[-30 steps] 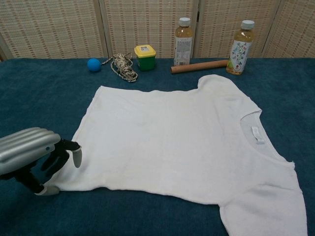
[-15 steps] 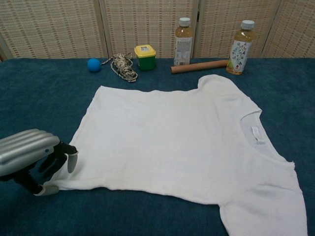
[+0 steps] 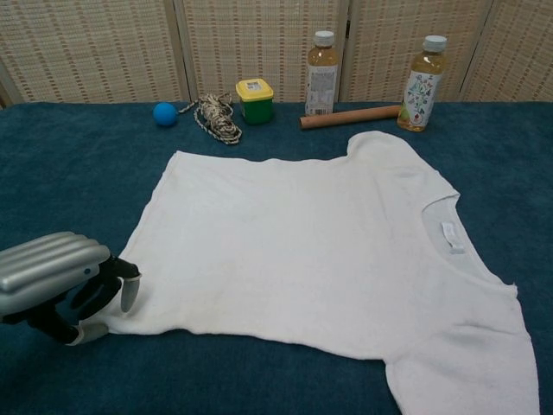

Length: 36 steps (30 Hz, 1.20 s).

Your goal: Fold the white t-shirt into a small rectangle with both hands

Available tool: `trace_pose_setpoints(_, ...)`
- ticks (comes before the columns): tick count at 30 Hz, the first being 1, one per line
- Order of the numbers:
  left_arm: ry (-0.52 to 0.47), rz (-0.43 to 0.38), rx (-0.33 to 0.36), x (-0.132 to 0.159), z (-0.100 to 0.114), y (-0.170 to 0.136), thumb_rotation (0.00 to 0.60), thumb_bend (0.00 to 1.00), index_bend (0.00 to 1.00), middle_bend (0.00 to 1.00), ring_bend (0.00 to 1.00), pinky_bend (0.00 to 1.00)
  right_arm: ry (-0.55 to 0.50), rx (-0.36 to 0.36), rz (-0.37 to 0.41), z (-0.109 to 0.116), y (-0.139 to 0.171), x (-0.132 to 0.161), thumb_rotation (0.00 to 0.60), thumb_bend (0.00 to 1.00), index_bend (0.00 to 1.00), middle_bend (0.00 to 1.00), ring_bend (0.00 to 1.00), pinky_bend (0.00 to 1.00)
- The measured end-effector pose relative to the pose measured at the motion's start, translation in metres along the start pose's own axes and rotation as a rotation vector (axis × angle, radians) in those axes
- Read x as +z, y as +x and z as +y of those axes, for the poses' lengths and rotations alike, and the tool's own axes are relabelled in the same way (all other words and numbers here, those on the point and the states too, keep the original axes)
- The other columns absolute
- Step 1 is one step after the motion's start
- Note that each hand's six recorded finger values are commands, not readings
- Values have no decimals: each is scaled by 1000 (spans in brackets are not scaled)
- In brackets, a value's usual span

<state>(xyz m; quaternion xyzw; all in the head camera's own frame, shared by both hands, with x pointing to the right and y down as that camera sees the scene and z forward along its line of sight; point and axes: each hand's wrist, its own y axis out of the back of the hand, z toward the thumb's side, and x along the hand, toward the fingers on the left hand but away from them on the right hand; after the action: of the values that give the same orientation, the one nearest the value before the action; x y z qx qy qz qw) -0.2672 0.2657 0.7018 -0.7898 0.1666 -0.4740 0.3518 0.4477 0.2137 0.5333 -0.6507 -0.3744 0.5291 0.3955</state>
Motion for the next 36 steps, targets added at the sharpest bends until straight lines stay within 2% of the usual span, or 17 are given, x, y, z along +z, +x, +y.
trace_pose_setpoints(7,9,-5,-10,3,0,1,600,350,539,778,724,940,-2,0,-7,0,1,-3,600,242,166,344,269,319)
trace_pose_setpoints(14,13,-11,-18,5,0,3,600,443,562,778,724,940,-8,2,-11,-2,2,-4,600,242,166,344,269,319)
trace_pose_setpoints(24,8,-1,-1,4,3,5,600,490,576,778,724,939,-13,-1,2,-4,0,-2,600,242,166,355,269,319)
trace_pose_setpoints(31,0,4,27,4,8,3,600,490,576,781,725,940,-4,7,77,-6,-2,13,600,258,176,369,270,319)
trace_pose_setpoints(36,0,0,43,6,10,2,600,491,587,786,730,942,14,35,164,-14,-1,31,600,264,201,416,336,352)
